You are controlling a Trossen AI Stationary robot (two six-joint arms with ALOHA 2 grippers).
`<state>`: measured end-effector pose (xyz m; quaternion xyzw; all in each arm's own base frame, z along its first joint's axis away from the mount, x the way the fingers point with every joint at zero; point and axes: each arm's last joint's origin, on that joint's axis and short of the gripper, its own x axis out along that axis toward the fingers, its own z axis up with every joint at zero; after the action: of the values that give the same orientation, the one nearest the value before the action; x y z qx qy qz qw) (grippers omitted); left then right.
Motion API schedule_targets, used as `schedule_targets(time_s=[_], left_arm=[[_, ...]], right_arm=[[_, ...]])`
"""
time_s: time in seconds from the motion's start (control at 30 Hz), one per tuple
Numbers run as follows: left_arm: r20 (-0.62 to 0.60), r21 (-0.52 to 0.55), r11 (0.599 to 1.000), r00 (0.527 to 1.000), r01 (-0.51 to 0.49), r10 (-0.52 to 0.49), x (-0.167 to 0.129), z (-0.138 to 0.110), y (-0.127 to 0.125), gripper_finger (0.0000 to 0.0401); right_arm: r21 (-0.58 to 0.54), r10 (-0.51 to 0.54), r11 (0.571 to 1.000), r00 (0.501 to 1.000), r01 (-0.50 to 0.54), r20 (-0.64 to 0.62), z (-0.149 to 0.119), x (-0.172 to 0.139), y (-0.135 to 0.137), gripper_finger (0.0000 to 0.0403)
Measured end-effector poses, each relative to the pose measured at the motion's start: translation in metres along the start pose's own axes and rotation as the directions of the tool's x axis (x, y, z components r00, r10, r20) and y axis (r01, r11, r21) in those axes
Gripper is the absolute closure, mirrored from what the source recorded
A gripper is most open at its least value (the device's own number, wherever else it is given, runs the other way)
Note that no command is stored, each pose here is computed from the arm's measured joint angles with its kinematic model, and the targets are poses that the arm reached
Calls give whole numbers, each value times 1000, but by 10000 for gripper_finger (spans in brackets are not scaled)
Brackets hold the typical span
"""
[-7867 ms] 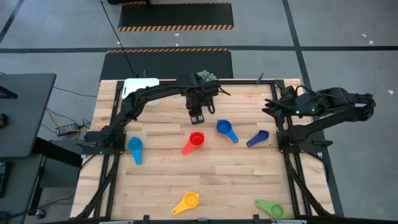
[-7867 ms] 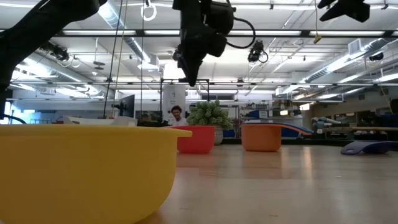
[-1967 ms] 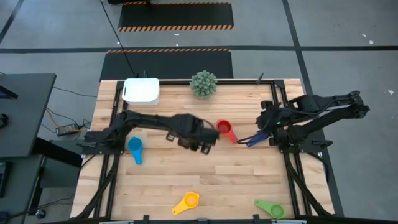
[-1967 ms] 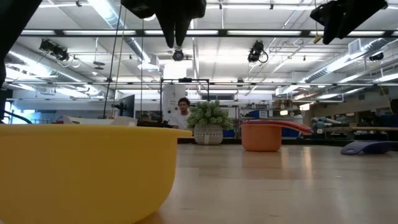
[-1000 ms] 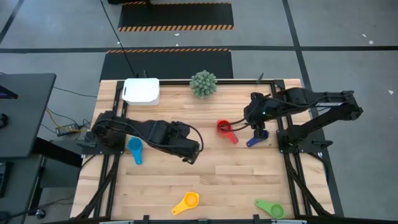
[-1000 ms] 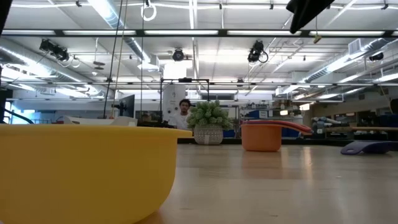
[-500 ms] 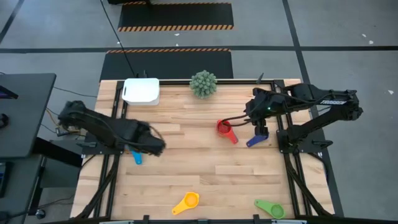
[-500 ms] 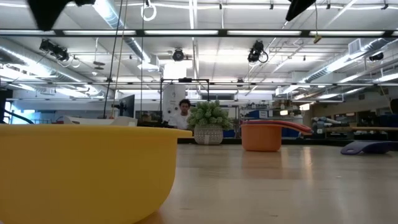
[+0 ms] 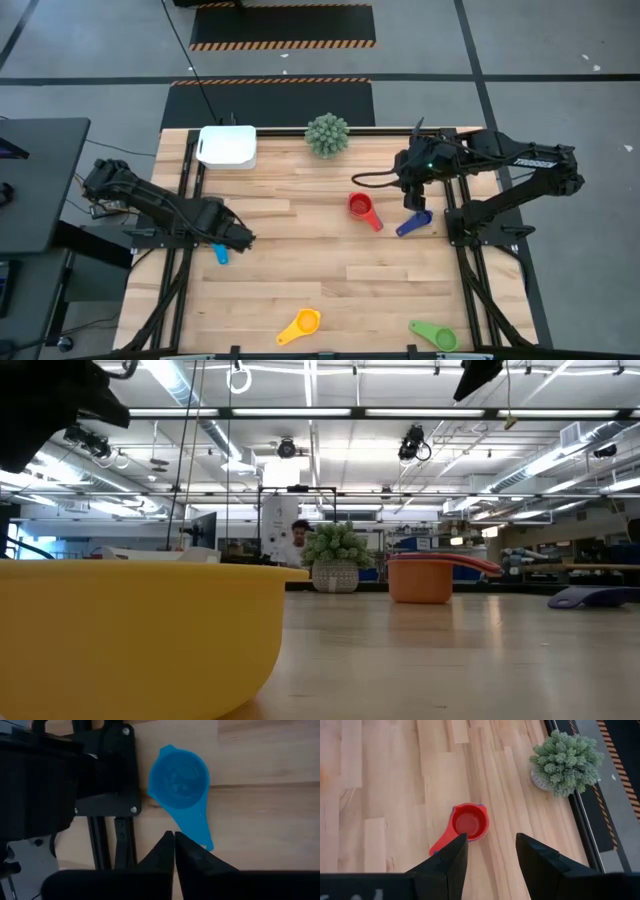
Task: Nest measuring cups in basket
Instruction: Stack the light blue measuring cup on top of the red measuring cup
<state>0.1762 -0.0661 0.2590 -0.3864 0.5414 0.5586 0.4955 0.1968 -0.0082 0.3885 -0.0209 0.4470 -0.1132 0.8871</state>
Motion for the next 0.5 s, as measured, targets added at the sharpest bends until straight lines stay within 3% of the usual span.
schedule_targets(time_s=[0.13, 0.3, 0.5], left_arm=[[0, 37, 999, 1000, 3, -3, 1, 0, -1, 386], [30, 76, 997, 999, 11, -13, 1, 1, -1, 367], [21, 146, 987, 997, 65, -69, 1, -1, -6, 362]], right_arm=[[-7, 24, 1000, 1000, -24, -2, 0, 0, 0, 229], [-138, 228, 963, 973, -232, -40, 0, 5, 6, 229], [-190, 213, 955, 972, -229, -101, 6, 24, 9, 231]])
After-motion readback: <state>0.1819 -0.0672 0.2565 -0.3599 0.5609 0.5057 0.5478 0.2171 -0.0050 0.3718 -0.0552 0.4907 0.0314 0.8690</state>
